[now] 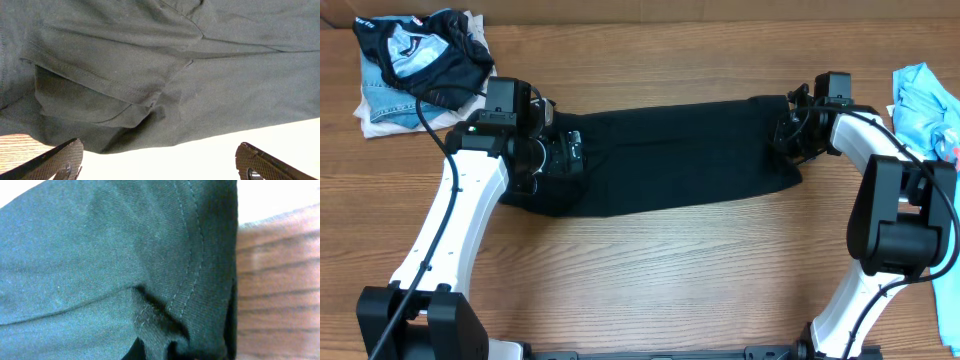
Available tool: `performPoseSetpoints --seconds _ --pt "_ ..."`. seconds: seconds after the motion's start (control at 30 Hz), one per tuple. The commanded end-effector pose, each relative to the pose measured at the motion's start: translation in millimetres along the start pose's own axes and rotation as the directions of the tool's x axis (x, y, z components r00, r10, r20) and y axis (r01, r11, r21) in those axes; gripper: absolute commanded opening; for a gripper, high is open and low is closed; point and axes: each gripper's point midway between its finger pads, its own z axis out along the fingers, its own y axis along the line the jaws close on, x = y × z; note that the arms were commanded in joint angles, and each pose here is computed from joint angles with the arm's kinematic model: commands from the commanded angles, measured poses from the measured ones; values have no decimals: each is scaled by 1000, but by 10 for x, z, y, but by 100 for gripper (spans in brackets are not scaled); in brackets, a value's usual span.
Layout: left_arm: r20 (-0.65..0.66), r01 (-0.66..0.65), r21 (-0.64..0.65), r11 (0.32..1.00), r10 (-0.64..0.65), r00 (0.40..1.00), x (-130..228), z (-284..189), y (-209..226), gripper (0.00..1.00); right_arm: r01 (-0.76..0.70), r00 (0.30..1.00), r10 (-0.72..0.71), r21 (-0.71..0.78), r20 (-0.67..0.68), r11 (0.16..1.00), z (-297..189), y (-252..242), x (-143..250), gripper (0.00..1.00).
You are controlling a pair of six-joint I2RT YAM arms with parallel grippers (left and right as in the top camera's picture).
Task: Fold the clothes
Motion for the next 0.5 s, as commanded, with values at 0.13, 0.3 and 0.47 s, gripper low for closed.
performPoseSetpoints --seconds 0.13,0.3,0.47 --pt "-2 -26 9 1000 26 1000 -3 -8 -28 100 -162 985 170 162 -37 973 -113 -496 172 4" --pt "-2 -25 9 1000 26 1000 -2 -8 -27 100 -216 975 221 278 15 936 -467 -726 164 4" --pt "-1 -25 9 1000 25 1000 -6 -6 -28 100 -200 980 184 308 80 930 -790 -645 71 4"
